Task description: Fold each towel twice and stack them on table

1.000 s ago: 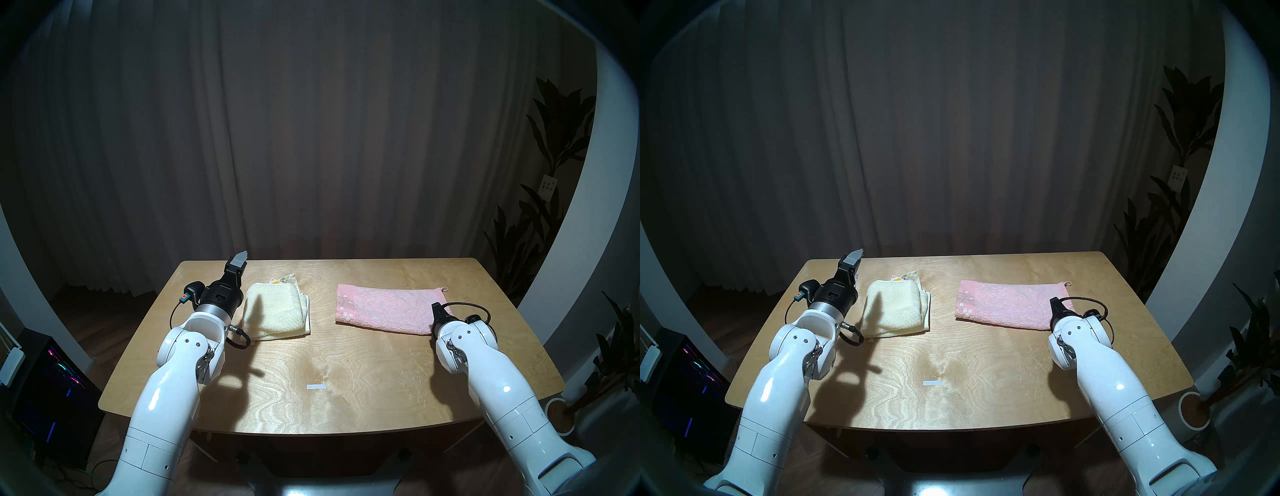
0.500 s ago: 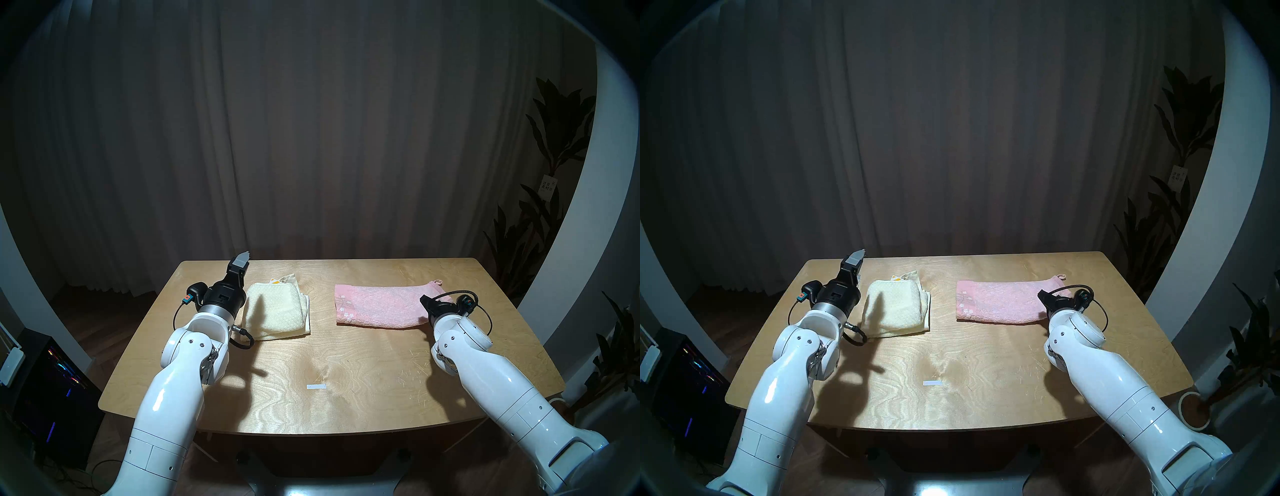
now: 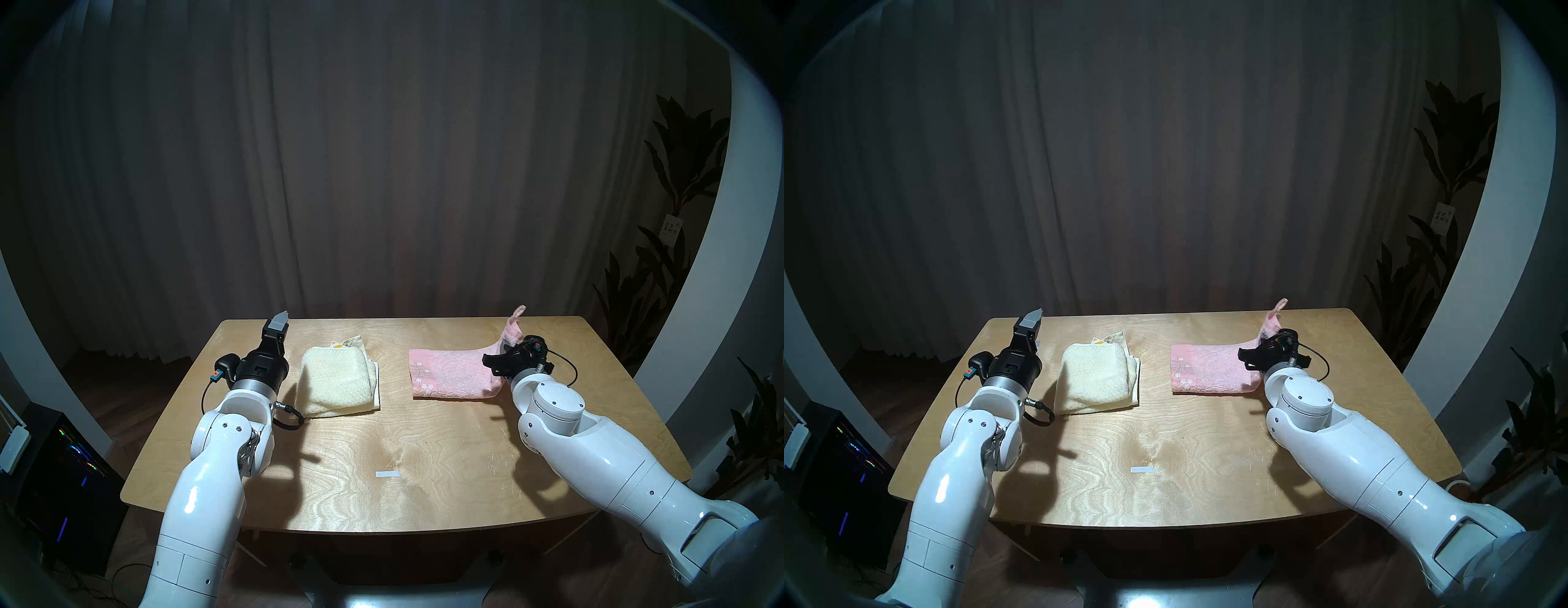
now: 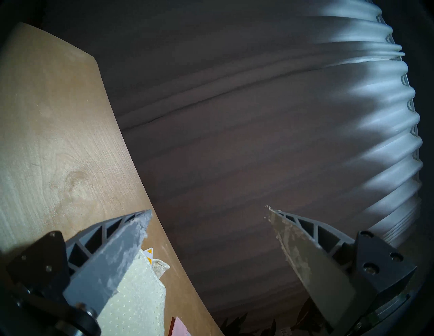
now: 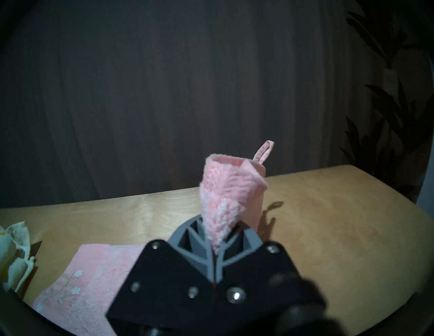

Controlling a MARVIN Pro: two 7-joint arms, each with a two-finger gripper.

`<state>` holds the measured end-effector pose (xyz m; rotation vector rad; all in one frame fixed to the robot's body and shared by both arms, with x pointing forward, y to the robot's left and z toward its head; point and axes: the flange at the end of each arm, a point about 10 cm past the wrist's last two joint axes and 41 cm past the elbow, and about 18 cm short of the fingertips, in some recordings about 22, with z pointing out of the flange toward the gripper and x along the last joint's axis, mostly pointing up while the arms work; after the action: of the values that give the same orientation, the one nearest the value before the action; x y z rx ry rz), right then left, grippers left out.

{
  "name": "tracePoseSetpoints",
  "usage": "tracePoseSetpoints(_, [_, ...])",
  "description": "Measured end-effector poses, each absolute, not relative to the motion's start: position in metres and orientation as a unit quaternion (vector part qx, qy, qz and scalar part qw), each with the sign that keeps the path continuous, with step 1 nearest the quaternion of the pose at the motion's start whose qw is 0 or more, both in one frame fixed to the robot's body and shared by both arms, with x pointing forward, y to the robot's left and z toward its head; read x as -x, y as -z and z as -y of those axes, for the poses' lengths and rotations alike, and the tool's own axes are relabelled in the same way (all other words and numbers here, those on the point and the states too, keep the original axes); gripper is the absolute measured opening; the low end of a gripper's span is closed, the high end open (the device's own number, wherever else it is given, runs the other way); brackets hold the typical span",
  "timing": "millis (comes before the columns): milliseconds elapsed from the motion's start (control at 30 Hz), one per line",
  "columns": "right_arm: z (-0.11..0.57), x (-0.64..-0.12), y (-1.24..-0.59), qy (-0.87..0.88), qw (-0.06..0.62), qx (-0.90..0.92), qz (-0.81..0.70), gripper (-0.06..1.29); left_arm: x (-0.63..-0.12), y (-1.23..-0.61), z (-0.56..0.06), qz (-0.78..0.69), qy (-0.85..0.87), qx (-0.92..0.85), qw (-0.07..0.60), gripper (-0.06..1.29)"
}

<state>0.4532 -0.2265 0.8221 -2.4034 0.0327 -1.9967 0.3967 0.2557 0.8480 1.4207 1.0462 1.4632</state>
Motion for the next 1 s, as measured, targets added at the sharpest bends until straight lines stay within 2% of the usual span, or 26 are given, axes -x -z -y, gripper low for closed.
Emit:
tracePoseSetpoints(333, [0.18,-0.46,-0.813,0.64,0.013,0.749,0.171,-0.03,-0.377,-0.845,-0.273,-0.453,-0.596,-0.533,0.394,1.25])
tracePoseSetpoints(1000, [0.143,-0.44,-0.79,0.581,0.013,0.718,0.383,-0.03,-0.349,-0.844,-0.272,-0.473,-0.615,-0.505,0.377,1.25])
